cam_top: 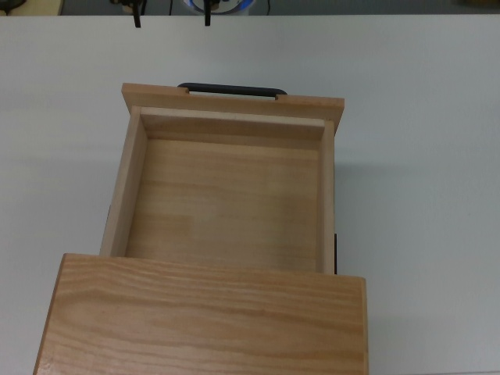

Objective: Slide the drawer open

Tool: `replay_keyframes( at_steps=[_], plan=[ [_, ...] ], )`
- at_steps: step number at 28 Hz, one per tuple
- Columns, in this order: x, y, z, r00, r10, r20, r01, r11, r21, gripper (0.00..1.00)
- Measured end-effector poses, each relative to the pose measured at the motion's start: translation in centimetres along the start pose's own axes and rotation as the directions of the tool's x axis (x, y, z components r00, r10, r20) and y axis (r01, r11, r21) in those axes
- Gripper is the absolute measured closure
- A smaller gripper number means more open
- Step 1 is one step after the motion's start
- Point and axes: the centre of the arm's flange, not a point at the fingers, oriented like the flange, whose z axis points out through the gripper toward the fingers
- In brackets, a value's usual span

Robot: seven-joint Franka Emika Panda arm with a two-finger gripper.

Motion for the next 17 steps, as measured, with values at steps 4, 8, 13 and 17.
replay_keyframes(
  at_steps=[4, 8, 13, 17],
  plan=[
    [0.0, 0.0, -0.3, 0.999, 0.048, -0.006, -0.048, 0.999, -0.001, 0.0],
    [0.0, 0.0, -0.6, 0.998, 0.069, -0.012, -0.069, 0.998, -0.001, 0.0],
    [-0.2, 0.1, -1.4, 0.995, 0.101, -0.018, -0.101, 0.995, -0.001, 0.0],
    [-0.6, 0.1, -1.6, 0.988, 0.155, -0.002, -0.155, 0.988, -0.001, 0.0]
  ],
)
